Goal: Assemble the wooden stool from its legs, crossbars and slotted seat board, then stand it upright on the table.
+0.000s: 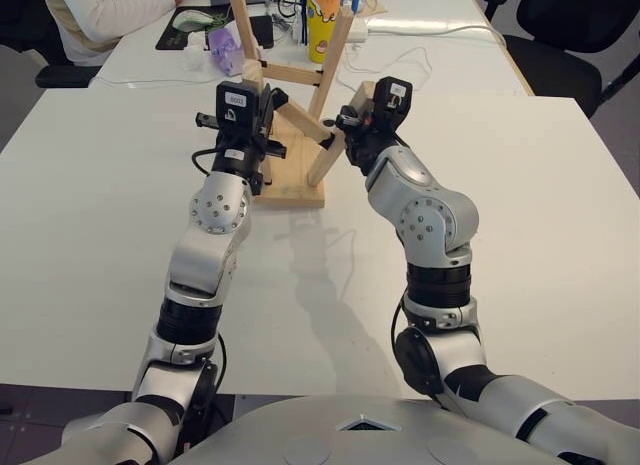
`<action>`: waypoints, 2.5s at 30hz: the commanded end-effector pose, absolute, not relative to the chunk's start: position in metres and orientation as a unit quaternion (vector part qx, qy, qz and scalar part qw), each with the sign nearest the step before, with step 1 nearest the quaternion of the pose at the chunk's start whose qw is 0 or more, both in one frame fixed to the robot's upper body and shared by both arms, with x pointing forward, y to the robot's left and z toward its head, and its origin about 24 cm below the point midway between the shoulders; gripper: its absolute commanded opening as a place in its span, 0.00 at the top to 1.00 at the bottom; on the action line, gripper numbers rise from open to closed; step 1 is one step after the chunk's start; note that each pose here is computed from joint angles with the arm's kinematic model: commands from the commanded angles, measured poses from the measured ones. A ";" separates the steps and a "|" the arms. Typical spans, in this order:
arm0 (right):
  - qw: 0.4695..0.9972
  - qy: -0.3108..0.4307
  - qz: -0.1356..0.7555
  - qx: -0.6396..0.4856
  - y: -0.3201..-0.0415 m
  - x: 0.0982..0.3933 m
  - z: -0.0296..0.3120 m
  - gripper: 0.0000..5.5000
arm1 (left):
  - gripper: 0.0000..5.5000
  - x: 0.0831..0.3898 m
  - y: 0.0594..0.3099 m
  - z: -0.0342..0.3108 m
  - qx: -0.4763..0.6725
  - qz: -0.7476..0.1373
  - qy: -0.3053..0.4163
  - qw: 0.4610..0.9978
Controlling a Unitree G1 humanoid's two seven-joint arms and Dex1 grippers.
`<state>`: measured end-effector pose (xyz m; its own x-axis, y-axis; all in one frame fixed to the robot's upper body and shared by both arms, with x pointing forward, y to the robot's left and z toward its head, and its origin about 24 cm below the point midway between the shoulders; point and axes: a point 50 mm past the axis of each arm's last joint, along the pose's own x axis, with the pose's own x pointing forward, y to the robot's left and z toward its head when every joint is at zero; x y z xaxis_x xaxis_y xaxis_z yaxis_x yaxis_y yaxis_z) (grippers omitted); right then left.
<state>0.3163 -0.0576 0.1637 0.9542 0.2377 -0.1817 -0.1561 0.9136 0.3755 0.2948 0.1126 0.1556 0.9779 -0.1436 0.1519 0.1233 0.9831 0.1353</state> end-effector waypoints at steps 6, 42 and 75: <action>0.955 0.140 0.143 0.218 -0.040 0.317 0.164 0.81 | 0.80 0.285 0.152 0.057 -0.019 -0.027 0.175 0.984; 0.956 0.116 0.137 0.230 -0.034 0.313 0.173 0.81 | 0.68 0.277 0.142 0.060 0.042 -0.042 0.177 0.982; 0.958 0.118 0.134 0.225 -0.039 0.315 0.172 0.81 | 0.49 0.269 0.154 0.238 0.056 -0.131 -0.193 0.971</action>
